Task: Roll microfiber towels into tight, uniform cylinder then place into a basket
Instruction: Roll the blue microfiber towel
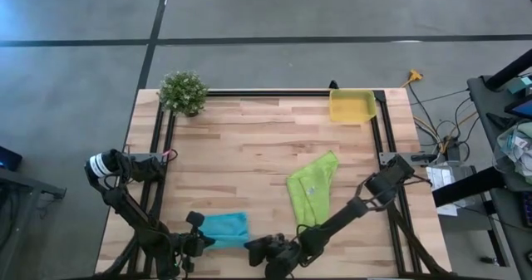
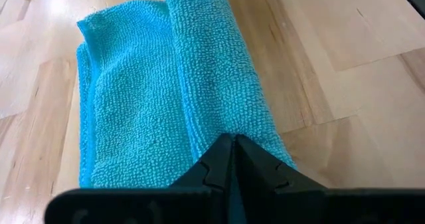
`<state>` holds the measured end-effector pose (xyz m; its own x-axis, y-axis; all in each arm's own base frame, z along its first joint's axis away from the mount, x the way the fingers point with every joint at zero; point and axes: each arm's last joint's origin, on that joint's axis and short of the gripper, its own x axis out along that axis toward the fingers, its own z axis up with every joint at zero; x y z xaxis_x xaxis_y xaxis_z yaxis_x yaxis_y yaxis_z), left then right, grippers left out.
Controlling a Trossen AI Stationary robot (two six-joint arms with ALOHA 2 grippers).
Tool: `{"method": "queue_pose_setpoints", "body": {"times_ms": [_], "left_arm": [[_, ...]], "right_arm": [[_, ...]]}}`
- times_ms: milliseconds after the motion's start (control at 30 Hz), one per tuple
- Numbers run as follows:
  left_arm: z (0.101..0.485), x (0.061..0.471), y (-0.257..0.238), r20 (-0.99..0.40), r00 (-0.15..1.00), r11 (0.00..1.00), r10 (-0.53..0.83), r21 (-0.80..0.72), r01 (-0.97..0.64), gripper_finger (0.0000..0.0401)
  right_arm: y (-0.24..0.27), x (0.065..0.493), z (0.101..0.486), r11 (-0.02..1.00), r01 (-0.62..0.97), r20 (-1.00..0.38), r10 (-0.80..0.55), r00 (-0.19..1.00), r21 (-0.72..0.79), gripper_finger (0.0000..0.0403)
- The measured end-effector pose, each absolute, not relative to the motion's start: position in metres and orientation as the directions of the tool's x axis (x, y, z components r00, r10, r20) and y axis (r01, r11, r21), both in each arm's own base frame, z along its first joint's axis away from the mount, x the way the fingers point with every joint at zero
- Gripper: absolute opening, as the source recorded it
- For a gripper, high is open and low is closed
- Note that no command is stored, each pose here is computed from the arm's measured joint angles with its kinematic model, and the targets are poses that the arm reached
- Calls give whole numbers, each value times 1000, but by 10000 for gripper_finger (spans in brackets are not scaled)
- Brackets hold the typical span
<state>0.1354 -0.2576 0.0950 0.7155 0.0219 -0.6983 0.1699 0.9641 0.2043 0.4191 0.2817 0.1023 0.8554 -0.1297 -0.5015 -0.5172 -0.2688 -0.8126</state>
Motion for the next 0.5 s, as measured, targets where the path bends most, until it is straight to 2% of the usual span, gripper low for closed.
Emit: {"method": "queue_pose_setpoints", "body": {"times_ms": [500], "left_arm": [[98, 136, -258, -695, 718, 966, 16, 195, 168, 10]], "right_arm": [[273, 429, 103, -245, -535, -535, -74, 842, -808, 128]]}}
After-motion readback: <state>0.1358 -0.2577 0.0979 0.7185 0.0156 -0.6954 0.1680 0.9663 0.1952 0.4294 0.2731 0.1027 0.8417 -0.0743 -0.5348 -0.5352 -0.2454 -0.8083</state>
